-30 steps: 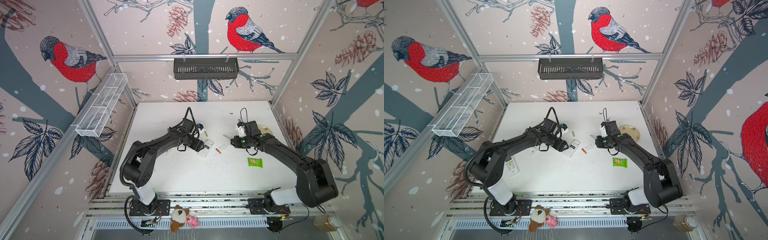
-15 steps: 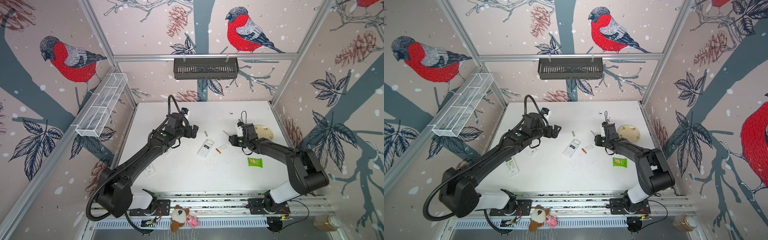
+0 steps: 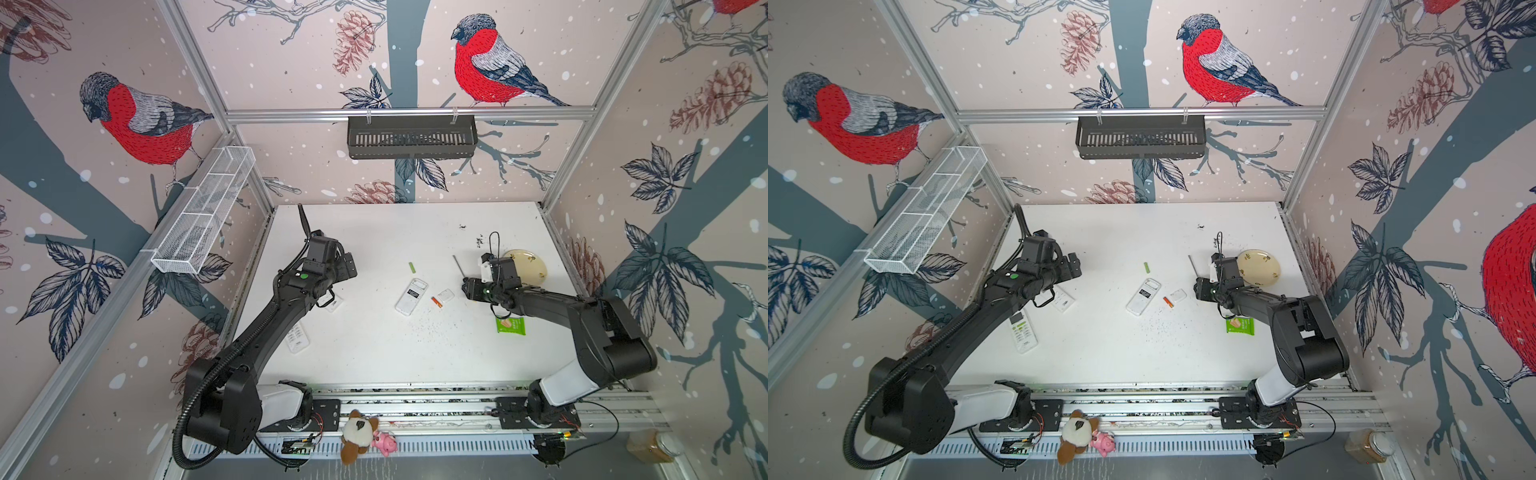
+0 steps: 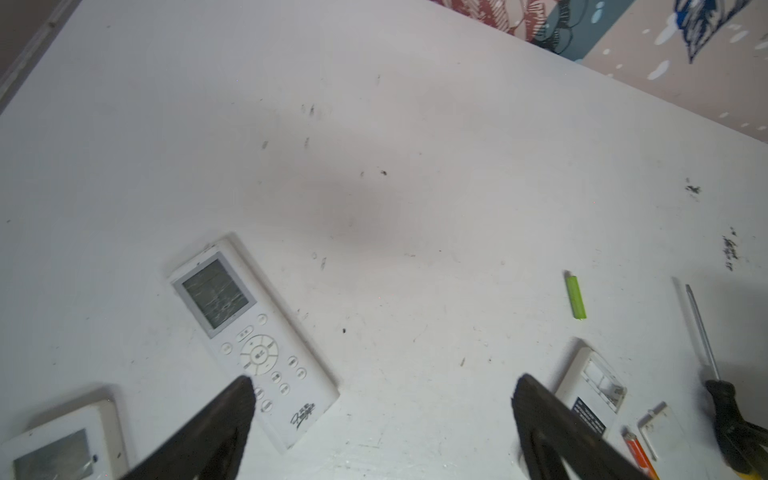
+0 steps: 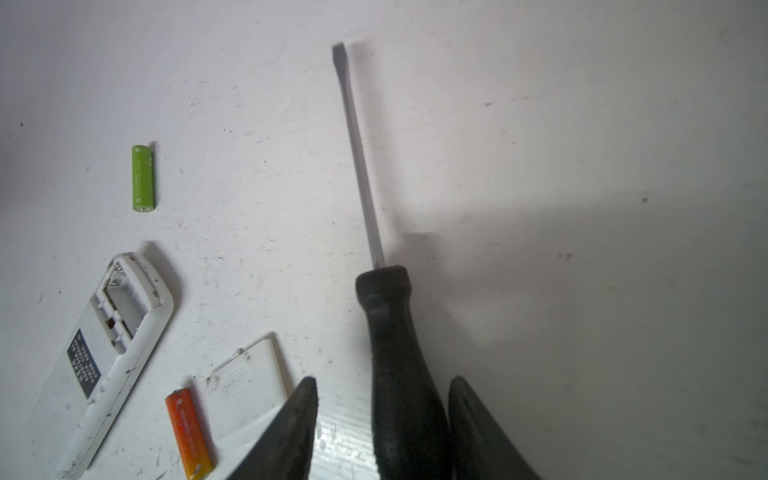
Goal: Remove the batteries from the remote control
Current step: 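Set the screwdriver down with the right gripper while the left moves over the display remote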
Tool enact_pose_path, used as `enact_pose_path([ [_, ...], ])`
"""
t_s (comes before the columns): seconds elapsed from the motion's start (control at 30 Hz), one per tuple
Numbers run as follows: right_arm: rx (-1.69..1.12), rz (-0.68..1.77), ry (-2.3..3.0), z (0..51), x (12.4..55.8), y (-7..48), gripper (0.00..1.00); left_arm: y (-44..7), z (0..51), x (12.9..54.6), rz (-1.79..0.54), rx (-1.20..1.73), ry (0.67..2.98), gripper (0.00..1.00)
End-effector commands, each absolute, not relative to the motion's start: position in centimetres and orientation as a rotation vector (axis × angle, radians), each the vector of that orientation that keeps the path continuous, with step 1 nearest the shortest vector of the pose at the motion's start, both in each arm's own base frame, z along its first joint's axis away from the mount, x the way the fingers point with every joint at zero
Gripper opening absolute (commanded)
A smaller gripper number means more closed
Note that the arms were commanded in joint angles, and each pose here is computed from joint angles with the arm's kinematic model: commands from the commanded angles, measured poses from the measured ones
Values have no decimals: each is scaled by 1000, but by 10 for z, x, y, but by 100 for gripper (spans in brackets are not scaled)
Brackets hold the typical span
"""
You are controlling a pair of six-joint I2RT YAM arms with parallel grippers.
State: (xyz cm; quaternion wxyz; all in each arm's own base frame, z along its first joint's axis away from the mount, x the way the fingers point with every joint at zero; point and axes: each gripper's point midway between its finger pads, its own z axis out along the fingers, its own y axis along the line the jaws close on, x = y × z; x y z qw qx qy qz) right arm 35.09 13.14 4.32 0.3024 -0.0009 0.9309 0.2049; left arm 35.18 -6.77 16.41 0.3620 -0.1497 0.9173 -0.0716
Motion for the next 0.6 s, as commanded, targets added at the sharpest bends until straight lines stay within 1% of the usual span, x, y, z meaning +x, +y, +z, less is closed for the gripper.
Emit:
enact_pose_path([
  [0.0, -32, 527, 2407, 66, 357, 129, 63, -48, 147, 342, -118, -538, 2412, 97],
  [0.07, -44, 535, 2376, 84, 359, 130, 70, -43, 136, 340, -100, -567, 2452, 97],
  [0.17, -84, 590, 2346, 111, 355, 139, 81, -29, 108, 331, -15, -662, 2546, 97],
  [0.3, -190, 688, 2289, 138, 341, 166, 95, -16, 79, 327, 14, -758, 2624, 96],
  [0.4, -323, 740, 2258, 150, 327, 200, 99, -7, 66, 333, -7, -820, 2631, 96],
  [0.57, -460, 840, 2236, 159, 314, 246, 100, 2, 45, 349, -78, -875, 2645, 96],
])
